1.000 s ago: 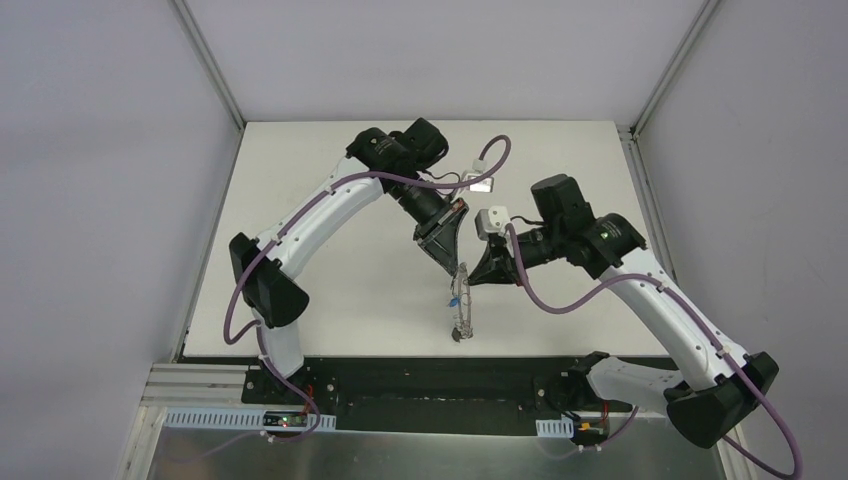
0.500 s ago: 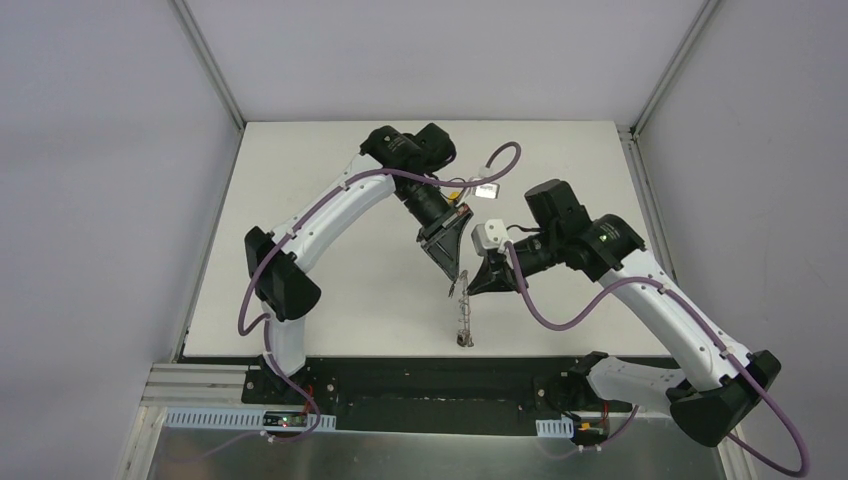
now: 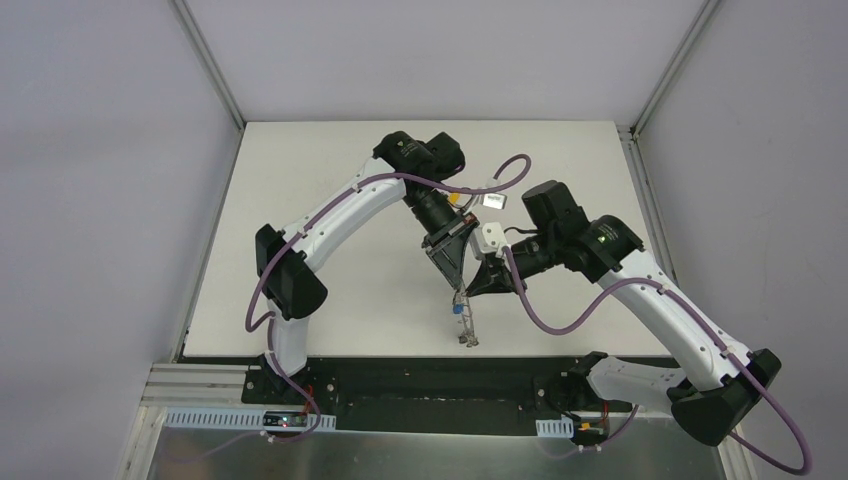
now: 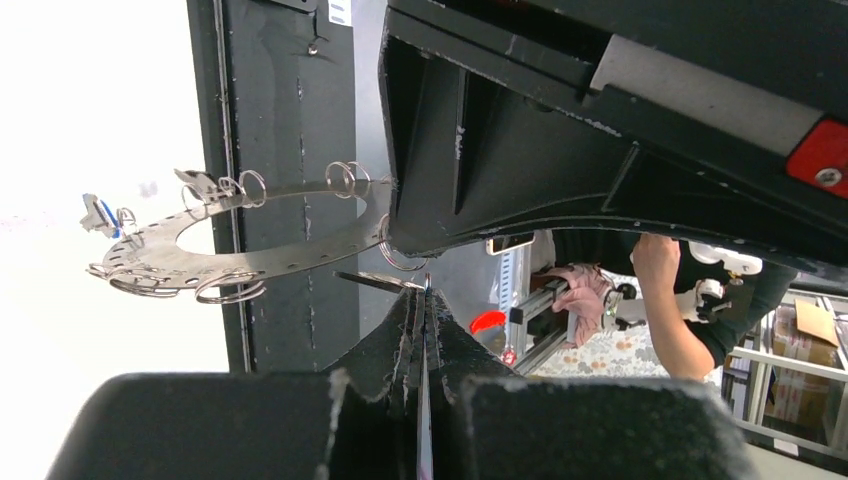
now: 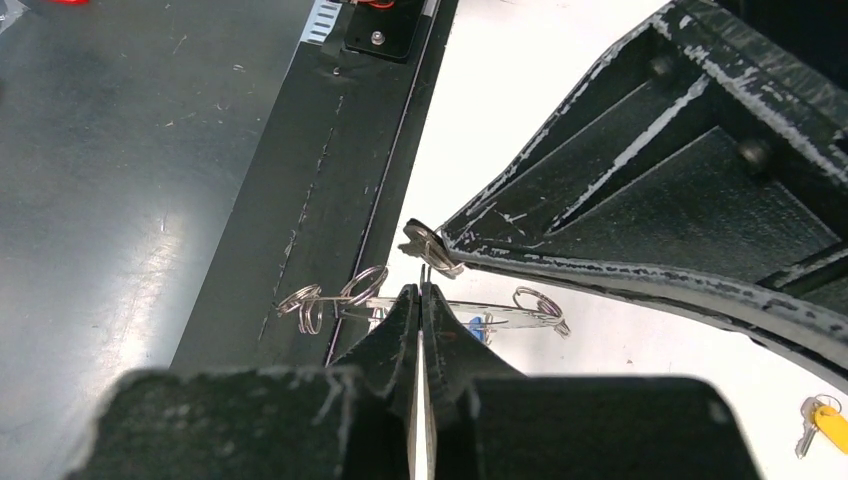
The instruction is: Put the keys on the keyring
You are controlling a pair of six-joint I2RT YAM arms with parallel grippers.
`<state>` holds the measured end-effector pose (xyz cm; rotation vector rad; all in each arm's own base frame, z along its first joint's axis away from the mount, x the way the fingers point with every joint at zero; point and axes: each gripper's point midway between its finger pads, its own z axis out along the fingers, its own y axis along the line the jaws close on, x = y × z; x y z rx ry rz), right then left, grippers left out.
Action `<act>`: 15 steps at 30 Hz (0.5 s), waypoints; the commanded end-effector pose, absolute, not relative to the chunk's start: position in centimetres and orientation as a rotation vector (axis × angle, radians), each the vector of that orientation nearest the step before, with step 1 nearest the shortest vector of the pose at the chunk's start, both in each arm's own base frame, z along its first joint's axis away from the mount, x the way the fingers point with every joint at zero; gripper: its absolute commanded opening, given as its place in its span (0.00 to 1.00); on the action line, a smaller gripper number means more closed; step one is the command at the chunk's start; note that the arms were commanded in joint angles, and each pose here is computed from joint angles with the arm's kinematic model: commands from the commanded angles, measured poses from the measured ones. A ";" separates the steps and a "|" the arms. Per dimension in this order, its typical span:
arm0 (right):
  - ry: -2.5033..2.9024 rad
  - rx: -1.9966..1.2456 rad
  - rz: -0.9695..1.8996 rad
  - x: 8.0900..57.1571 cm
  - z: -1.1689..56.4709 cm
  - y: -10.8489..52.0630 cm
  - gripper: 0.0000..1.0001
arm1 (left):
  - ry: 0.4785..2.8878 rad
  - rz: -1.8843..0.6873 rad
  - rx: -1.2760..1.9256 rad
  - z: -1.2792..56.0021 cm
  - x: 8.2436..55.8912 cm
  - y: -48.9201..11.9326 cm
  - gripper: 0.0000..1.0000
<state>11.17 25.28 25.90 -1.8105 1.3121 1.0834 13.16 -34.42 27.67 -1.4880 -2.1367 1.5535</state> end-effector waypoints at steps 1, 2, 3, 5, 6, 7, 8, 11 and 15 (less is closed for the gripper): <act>1.215 -1.815 1.068 11.1 27.9 25.7 0.00 | -2.084 1.582 -1.505 28.6 12.3 -34.6 0.00; 1.215 -1.815 1.067 11.1 27.9 25.7 0.00 | -2.083 1.578 -1.504 28.6 12.2 -34.6 0.00; 1.217 -1.814 1.066 11.1 27.9 25.7 0.00 | -2.084 1.572 -1.503 28.4 12.2 -34.6 0.00; 1.216 -1.814 1.070 11.1 27.9 25.8 0.00 | -2.084 1.566 -1.503 28.3 12.2 -34.7 0.00; 1.215 -1.815 1.073 11.0 28.0 25.8 0.00 | -2.085 1.567 -1.504 28.3 12.3 -34.7 0.00; 1.214 -1.815 1.073 11.0 28.0 25.8 0.00 | -2.086 1.565 -1.505 28.3 12.3 -34.7 0.00; 1.215 -1.815 1.075 11.0 27.9 25.8 0.00 | -2.088 1.564 -1.509 28.3 12.4 -34.7 0.00; 1.214 -1.816 1.081 10.9 27.9 25.8 0.00 | -2.092 1.559 -1.518 28.4 12.5 -34.8 0.00; 1.219 -1.818 1.077 10.8 27.8 25.7 0.00 | -2.090 1.559 -1.527 28.6 12.6 -34.8 0.00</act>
